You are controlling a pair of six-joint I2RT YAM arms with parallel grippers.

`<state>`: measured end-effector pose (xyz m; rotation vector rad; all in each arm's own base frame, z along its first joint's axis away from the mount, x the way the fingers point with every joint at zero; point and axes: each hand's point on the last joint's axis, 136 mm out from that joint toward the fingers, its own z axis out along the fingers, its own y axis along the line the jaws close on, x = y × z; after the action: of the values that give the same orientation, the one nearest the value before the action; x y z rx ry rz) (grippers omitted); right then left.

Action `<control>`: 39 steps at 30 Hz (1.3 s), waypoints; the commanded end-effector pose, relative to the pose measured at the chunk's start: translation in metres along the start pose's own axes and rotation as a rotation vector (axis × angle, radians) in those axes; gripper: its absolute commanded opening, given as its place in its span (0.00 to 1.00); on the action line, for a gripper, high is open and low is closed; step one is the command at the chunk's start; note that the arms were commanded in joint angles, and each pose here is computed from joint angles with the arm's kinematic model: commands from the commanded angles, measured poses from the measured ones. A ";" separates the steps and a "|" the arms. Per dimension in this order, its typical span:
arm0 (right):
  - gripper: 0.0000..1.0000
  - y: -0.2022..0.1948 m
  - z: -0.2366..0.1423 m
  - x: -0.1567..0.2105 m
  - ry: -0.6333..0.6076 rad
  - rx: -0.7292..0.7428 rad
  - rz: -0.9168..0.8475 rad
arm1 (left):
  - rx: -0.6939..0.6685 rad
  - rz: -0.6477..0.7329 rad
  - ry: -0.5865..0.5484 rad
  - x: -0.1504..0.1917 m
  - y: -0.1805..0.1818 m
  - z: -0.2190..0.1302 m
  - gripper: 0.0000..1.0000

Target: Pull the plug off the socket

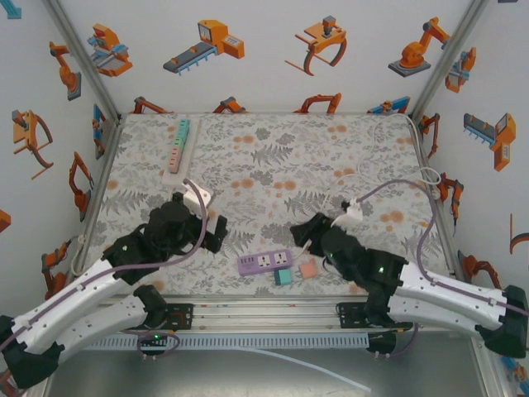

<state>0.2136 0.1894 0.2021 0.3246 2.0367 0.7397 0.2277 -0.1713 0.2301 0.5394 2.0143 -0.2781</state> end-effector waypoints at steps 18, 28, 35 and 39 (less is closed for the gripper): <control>0.99 0.045 0.044 -0.044 0.125 -0.162 -0.220 | -0.305 -0.244 0.288 -0.039 0.252 0.227 0.97; 0.99 0.023 0.030 -0.043 0.105 -0.113 -0.139 | -0.333 -0.123 0.437 0.002 0.283 0.296 0.97; 0.99 0.028 0.030 -0.047 0.117 -0.102 -0.144 | -0.203 -0.172 0.488 0.033 0.269 0.318 0.98; 0.98 0.031 0.030 -0.049 0.124 -0.103 -0.143 | -0.186 -0.205 0.530 0.047 0.267 0.325 0.81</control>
<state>0.2604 0.2022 0.2242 0.0507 2.1313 0.7726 0.5969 -0.0557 0.0530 0.2824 2.5251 -0.0200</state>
